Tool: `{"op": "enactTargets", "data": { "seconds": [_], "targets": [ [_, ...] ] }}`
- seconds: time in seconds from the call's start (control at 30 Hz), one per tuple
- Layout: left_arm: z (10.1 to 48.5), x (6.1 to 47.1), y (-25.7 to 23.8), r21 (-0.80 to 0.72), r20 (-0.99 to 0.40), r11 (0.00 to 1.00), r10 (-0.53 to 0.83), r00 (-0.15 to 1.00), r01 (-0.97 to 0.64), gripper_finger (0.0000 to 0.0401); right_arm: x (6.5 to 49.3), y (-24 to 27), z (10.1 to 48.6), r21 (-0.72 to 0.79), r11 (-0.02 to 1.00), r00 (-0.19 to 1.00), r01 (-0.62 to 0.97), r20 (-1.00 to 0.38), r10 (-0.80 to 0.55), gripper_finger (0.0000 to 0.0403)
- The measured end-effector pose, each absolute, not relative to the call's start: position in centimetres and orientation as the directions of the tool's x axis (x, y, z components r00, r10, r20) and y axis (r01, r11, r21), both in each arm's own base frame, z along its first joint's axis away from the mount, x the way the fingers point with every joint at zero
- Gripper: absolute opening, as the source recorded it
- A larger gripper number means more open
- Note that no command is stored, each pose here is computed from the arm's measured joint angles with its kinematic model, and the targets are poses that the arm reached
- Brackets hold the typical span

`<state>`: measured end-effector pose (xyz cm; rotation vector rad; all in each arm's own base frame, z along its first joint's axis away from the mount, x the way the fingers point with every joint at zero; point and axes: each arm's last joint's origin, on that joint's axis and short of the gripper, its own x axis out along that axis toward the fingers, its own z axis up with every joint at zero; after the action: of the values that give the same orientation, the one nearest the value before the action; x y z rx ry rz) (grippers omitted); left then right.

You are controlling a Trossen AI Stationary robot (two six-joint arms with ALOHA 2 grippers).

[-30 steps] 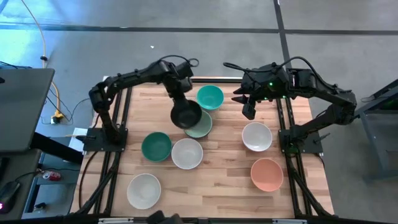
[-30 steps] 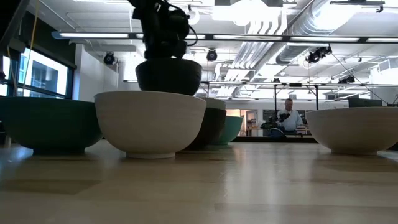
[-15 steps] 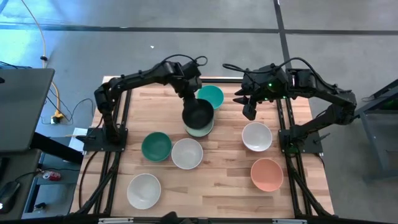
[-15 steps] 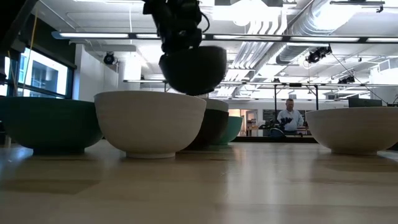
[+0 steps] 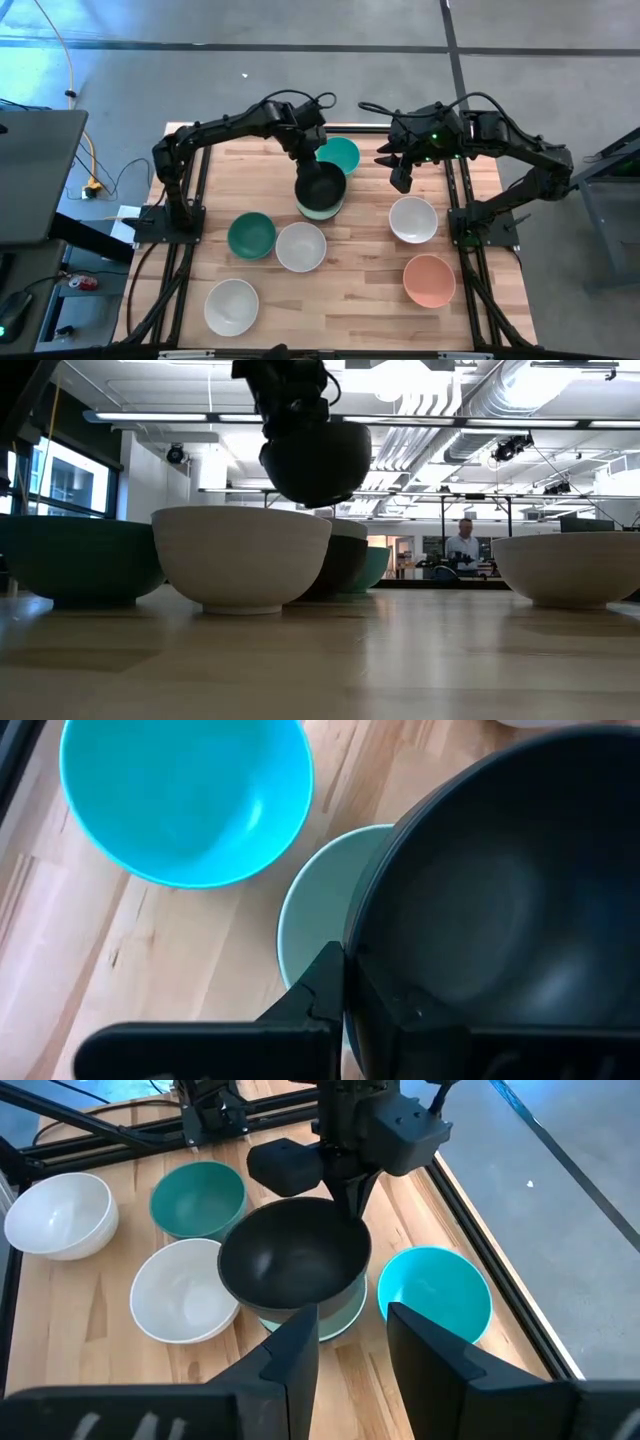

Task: Nest bowls inside each other
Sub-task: Stack the black bowl on top of the light green bowl

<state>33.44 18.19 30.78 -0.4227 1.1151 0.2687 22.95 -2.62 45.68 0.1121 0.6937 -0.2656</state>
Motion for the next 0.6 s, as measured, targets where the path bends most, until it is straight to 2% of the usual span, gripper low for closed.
{"op": "enactTargets", "data": {
  "seconds": [0.6],
  "targets": [
    [25.9,35.9,18.4,-0.136,-0.961,0.895,-0.014,0.277,-0.426,0.0000,22.9,-1.6,45.5,0.041,0.964,0.732,0.263,-0.660,-0.171,0.0114]
  ]
}}
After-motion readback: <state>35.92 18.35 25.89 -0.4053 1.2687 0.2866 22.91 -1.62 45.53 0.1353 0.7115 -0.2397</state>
